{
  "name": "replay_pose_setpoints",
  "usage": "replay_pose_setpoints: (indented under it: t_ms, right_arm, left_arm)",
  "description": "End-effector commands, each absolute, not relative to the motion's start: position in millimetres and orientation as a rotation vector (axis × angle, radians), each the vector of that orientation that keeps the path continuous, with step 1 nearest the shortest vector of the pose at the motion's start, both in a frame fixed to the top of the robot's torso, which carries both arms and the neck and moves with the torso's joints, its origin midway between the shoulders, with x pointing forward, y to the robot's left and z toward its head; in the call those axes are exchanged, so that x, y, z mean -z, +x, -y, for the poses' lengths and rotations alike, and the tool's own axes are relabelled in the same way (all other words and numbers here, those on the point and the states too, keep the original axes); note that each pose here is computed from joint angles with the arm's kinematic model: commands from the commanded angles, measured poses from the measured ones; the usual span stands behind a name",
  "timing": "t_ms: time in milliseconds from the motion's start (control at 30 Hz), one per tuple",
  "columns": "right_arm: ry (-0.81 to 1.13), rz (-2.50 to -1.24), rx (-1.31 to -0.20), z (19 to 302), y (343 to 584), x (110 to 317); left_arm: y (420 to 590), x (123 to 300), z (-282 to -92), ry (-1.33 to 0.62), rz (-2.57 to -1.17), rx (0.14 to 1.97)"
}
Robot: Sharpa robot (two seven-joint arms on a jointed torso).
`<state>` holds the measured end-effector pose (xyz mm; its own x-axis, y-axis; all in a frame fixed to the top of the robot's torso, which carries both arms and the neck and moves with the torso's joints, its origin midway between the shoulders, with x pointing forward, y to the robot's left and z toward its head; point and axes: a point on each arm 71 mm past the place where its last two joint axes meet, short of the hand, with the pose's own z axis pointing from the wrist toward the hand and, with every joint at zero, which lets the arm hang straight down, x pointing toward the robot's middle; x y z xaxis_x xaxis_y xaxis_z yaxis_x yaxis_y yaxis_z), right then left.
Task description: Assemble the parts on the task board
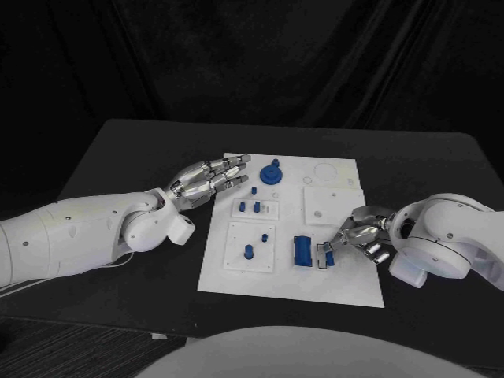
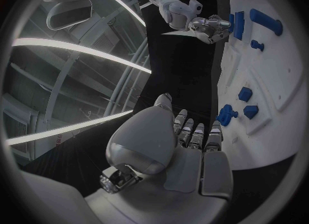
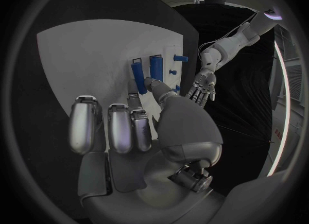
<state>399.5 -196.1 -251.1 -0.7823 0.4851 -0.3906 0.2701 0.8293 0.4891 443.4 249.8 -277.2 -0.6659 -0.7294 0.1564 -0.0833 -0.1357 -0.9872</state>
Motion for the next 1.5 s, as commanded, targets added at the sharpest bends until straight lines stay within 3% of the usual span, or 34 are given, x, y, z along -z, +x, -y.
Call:
replay_pose_setpoints:
  t_ms: [33,1500]
  right_arm:
    - [0.544,-2.533,-0.538,195.8,397.3,254.2]
    - [0.475,-2.546,-0.518,191.2,397.5,259.4]
  left_arm:
    - [442.5,276.8,-247.9,-0.903,-1.674,1.878]
    - [442.4,278.0,-246.4,-0.907,-1.693,1.883]
